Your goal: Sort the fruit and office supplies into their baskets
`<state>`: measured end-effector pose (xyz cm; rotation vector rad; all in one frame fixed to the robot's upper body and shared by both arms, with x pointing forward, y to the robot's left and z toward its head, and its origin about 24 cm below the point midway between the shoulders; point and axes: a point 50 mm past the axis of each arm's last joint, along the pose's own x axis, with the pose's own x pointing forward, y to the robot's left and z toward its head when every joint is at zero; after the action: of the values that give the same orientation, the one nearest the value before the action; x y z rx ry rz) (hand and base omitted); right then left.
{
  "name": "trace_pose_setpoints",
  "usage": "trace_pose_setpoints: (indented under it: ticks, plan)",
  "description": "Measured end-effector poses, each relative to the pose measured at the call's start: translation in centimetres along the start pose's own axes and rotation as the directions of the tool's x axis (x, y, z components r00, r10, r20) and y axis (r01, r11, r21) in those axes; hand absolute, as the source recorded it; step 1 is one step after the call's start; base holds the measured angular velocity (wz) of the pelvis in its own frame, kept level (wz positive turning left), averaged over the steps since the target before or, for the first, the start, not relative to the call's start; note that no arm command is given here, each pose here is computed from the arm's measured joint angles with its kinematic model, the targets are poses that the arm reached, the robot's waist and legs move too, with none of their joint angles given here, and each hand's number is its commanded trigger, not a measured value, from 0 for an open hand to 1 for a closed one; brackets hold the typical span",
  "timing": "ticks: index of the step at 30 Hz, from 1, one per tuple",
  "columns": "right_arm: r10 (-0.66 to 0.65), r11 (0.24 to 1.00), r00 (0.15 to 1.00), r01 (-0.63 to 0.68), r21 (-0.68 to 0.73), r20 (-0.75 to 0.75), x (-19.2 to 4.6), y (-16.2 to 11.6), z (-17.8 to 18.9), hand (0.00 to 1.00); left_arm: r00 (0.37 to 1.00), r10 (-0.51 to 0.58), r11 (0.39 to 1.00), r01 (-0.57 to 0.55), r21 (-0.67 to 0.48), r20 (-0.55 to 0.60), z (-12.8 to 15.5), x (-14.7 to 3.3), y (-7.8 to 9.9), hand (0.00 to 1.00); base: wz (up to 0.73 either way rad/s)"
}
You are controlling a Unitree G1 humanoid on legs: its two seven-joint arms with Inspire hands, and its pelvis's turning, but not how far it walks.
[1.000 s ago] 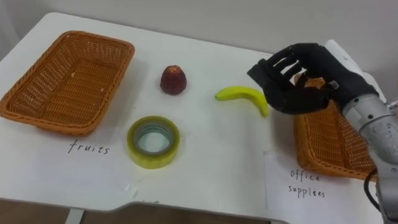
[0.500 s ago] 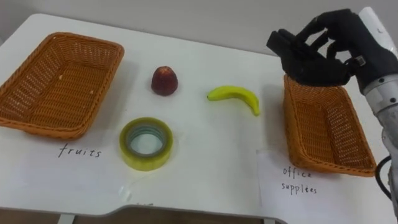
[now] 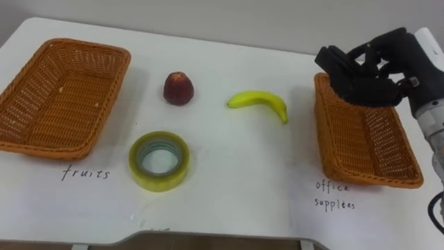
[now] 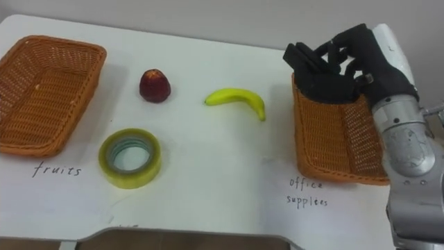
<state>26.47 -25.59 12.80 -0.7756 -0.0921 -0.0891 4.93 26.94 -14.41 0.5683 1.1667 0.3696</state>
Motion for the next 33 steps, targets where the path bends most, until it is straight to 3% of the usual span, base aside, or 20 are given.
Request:
trace_pose_setpoints:
  ticks: [11,19,33]
  plan:
    - [0.0,1.0,0.999,0.001,0.002,-0.04,-0.3,0.3,-0.9,1.0,0.999,-0.039,0.999,0.039,-0.001,-0.008,0.0,0.0,-0.4,0.0,-0.02]
    - [0.07,0.997,0.984,-0.072,-0.009,-0.166,-2.1,1.5,-3.8,1.0,0.999,-0.038,0.999,0.039,0.016,-0.034,-0.7,-0.2,-0.4,0.0,0.0]
    - [0.164,0.986,0.956,-0.167,0.007,-0.244,-2.4,2.2,-5.1,1.0,1.0,-0.026,1.0,0.026,0.007,-0.008,0.2,-0.1,-0.3,0.0,-0.02]
